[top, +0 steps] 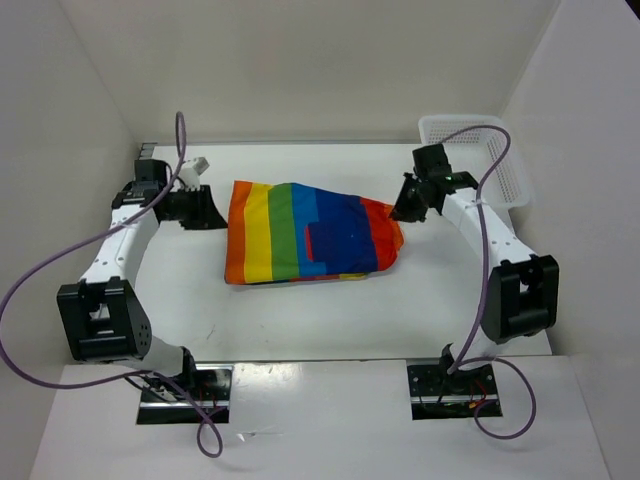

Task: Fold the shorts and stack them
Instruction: Fold the shorts

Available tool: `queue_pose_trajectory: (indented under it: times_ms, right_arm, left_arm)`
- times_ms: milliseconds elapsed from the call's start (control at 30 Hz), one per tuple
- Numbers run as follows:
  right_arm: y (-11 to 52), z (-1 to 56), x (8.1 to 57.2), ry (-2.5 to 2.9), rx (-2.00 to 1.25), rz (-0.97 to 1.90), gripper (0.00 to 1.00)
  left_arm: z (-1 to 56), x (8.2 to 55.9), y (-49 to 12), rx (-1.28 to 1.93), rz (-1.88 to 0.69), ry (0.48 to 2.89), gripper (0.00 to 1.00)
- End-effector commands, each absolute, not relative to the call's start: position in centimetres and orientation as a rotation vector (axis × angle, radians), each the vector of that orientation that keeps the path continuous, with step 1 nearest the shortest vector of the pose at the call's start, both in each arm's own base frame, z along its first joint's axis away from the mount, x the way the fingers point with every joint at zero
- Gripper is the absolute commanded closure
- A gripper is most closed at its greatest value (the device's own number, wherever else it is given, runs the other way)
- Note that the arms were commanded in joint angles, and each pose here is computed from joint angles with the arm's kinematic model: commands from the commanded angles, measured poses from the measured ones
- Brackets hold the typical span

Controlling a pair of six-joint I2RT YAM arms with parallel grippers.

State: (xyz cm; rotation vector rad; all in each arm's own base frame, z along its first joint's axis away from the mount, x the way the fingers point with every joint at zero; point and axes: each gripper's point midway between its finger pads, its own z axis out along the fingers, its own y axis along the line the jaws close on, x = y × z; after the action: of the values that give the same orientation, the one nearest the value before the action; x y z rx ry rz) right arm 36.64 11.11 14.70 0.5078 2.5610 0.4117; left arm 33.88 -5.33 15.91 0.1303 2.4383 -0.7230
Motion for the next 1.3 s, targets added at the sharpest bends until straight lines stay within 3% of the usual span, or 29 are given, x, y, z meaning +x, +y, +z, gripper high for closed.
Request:
queue_pose_trajectory:
  times_ms: [0,33,100,467,633,667,767,800,833,933,1033,1267]
  right_arm:
    - [15.2,16.4,36.7,2.539,0.355,0.471,0.95]
    - [16.6,15.9,36.6,2.561,0.318,0.526,1.00]
    - [18.5,13.7,35.7,2.625,0.269,0.575,1.00]
    - [17.0,2.3,33.4,2.819,0.296,0.380,1.00]
    - [16.9,3.9,34.3,2.785,0.266,0.361,0.97]
    - [17.3,6.6,35.4,2.719,0.243,0.394,0.94]
    - [17.3,12.2,36.8,2.589,0.222,0.420,0.72]
    - [16.9,13.2,37.0,2.565,0.231,0.394,0.61]
    - [16.8,14.5,37.6,2.534,0.219,0.389,0.31]
    - [14.5,15.1,38.6,2.516,0.278,0.343,0.09]
    - [11.3,14.1,39.5,2.527,0.365,0.282,0.07]
    - [9.0,9.3,40.4,2.633,0.437,0.395,0.07]
  left_arm:
    - [16.7,34.4,-10.4,0.341,-0.858,2.348,0.79]
    - [15.0,34.0,-11.3,0.353,-0.903,2.394,0.87]
    - [13.1,33.4,-12.5,0.377,-0.939,2.444,0.93]
    - [2.6,30.7,-10.4,0.311,-0.702,2.729,0.93]
    - [2.2,32.0,-10.0,0.307,-0.666,2.733,0.93]
    - [3.0,32.2,-9.9,0.307,-0.647,2.728,0.93]
    - [7.5,34.5,-9.7,0.324,-0.597,2.632,0.91]
    - [8.8,35.1,-10.1,0.342,-0.593,2.603,0.89]
    - [10.0,35.7,-10.3,0.351,-0.600,2.566,0.88]
    - [14.3,37.3,-12.7,0.440,-0.644,2.440,0.83]
    - [16.2,38.1,-17.5,0.583,-0.737,2.370,0.83]
    - [12.3,40.2,-25.5,0.783,-0.791,2.314,0.86]
